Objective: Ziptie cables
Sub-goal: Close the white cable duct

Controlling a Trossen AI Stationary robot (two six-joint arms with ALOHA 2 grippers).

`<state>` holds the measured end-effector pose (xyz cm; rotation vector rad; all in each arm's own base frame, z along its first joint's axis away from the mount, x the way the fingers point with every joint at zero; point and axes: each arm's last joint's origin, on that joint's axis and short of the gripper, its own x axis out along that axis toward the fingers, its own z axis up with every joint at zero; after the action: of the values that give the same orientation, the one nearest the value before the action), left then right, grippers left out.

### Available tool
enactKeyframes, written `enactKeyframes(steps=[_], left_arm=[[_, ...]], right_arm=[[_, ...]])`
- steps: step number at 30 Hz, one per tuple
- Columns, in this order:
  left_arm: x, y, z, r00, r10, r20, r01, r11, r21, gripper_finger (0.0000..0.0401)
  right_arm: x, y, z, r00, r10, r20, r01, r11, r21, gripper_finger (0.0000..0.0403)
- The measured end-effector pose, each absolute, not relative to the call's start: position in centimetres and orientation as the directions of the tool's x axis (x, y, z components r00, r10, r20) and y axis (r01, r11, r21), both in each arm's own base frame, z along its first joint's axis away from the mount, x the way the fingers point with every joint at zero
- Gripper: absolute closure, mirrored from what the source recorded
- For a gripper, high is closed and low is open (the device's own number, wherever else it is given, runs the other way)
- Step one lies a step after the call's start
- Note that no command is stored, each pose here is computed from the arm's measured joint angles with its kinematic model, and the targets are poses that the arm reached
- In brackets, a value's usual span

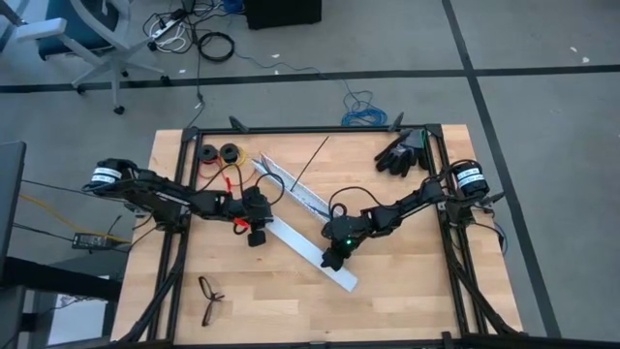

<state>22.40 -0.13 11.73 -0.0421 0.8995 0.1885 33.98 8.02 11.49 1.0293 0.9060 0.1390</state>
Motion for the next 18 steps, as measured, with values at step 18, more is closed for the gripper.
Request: enactKeyframes(steps=[18], left_arm=[[22.24,-0.11,11.56,0.591,0.152,-0.792,-0.179,0.982,0.054,0.0391]], right_arm=[[33.12,7.51,10.99,0.564,0.471,-0.678,0.378,0.582,0.72,0.0353]])
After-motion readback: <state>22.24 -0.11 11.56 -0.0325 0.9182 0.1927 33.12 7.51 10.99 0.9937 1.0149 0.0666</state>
